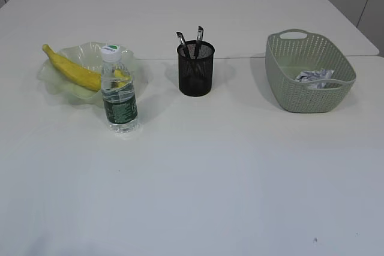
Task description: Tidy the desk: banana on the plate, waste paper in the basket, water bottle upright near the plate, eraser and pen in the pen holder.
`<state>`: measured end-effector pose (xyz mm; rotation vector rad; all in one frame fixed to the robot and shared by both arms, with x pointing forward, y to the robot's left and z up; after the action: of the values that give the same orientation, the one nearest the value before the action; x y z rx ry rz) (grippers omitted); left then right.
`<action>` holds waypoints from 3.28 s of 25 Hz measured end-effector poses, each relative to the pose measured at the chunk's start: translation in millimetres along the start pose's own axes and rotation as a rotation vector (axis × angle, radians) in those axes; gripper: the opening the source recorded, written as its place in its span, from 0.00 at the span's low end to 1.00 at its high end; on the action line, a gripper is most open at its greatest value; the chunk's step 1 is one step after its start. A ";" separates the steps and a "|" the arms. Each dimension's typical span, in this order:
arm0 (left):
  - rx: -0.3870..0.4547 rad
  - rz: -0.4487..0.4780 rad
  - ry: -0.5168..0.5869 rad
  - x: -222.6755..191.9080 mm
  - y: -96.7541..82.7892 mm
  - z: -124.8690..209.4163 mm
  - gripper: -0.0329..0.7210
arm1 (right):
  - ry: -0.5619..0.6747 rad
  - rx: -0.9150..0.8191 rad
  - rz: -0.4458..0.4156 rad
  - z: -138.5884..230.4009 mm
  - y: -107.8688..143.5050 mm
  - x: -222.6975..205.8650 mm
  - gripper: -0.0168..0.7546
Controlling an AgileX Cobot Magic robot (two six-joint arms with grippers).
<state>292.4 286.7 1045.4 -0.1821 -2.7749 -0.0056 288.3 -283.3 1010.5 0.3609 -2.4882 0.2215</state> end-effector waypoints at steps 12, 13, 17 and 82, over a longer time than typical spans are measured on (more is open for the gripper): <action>-0.002 0.006 0.114 2.9 -1.1 16.2 0.71 | 0.000 0.000 0.000 0.0 0.0 0.0 0.41; -0.003 0.005 0.122 3.0 -0.9 17.3 0.71 | 0.000 0.000 0.000 0.0 0.0 0.0 0.41; 0.011 -0.027 0.138 3.4 3.8 19.7 0.70 | 0.000 0.002 0.003 0.1 -0.5 0.0 0.41; 0.059 -0.037 0.158 0.8 5.0 24.5 0.80 | -0.077 -0.129 0.216 4.2 -9.9 12.1 0.40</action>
<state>283.6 292.4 1022.6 -0.1099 -2.6172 0.0503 279.6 -296.1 1015.0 0.0470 -2.6013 0.1356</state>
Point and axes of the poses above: a point on each arm's last joint axis where the gripper is mounted, x pointing back along that axis away from the gripper, y along the wrist's bending axis when the last joint is at zero, z = x × y, the point moved 6 cm from there along -x, pointing out along that axis toward the gripper, and after that the axes turned 2 degrees about x, right-handed, at the moved point
